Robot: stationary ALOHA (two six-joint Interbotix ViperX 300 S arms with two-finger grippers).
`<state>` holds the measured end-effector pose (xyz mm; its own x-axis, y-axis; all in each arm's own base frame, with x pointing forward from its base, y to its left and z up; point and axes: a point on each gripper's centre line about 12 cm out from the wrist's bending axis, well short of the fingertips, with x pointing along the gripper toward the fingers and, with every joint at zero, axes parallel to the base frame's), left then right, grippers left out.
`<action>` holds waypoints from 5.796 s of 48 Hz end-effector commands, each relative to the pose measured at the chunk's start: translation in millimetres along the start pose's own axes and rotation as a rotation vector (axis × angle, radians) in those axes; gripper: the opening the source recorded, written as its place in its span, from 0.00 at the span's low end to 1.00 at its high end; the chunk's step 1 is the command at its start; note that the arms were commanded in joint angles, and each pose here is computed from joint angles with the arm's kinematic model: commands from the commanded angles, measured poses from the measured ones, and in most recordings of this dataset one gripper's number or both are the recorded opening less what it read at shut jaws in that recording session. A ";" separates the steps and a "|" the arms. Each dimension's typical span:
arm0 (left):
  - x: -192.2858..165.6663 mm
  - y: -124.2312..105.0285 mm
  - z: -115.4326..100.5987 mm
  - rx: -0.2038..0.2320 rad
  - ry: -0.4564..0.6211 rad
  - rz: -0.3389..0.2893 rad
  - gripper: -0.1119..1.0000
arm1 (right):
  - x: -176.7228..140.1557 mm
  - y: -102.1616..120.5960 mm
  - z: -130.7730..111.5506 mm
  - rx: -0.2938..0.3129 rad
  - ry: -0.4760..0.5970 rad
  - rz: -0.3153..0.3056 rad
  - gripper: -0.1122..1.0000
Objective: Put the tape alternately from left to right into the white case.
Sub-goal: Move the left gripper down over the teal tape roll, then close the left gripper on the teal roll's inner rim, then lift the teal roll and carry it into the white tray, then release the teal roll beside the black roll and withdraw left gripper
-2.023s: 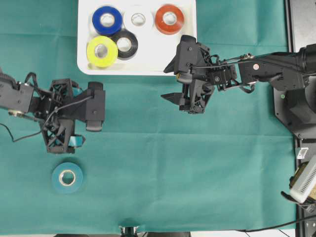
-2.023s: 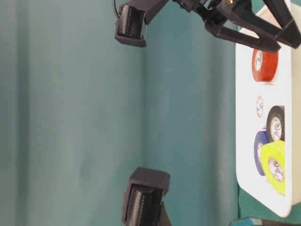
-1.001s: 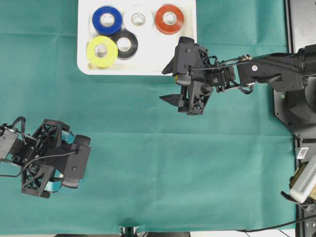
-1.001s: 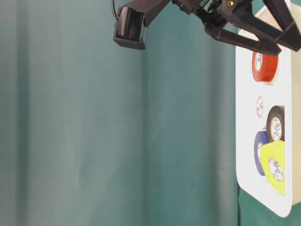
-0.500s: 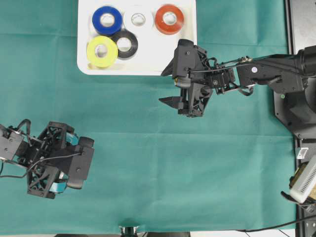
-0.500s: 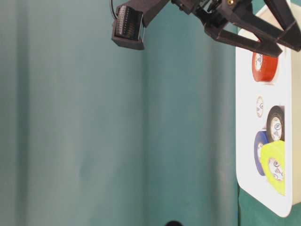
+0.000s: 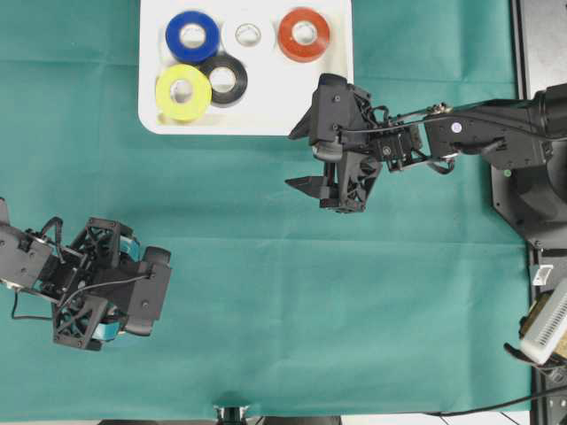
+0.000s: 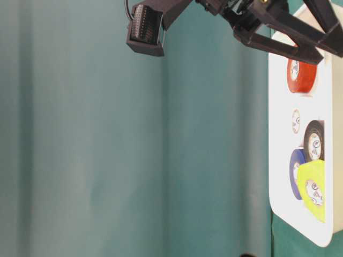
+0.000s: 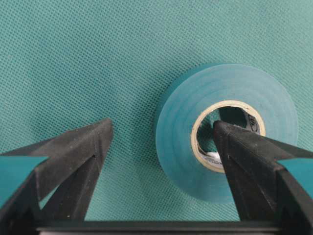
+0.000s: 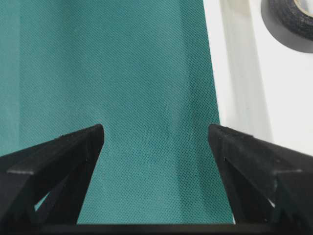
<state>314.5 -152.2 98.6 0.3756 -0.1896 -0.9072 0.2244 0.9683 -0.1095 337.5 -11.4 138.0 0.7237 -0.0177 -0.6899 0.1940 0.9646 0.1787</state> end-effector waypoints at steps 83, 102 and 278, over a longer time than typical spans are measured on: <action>-67.1 96.6 66.2 -0.227 -0.343 0.092 0.32 | -2.7 10.9 5.3 -0.019 -0.022 0.029 0.76; -77.4 135.3 71.1 -0.273 -0.373 0.155 0.32 | 0.0 12.1 3.2 -0.023 -0.013 0.031 0.76; -75.2 143.6 56.9 -0.067 -0.462 0.220 1.00 | 3.3 16.4 4.6 -0.030 -0.011 0.038 0.76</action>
<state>371.1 -0.1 162.4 0.7461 -0.0011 -0.6658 0.0254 0.9993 0.0267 339.8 2.2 131.7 0.7119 0.0118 -0.7021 0.1579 0.9716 0.1764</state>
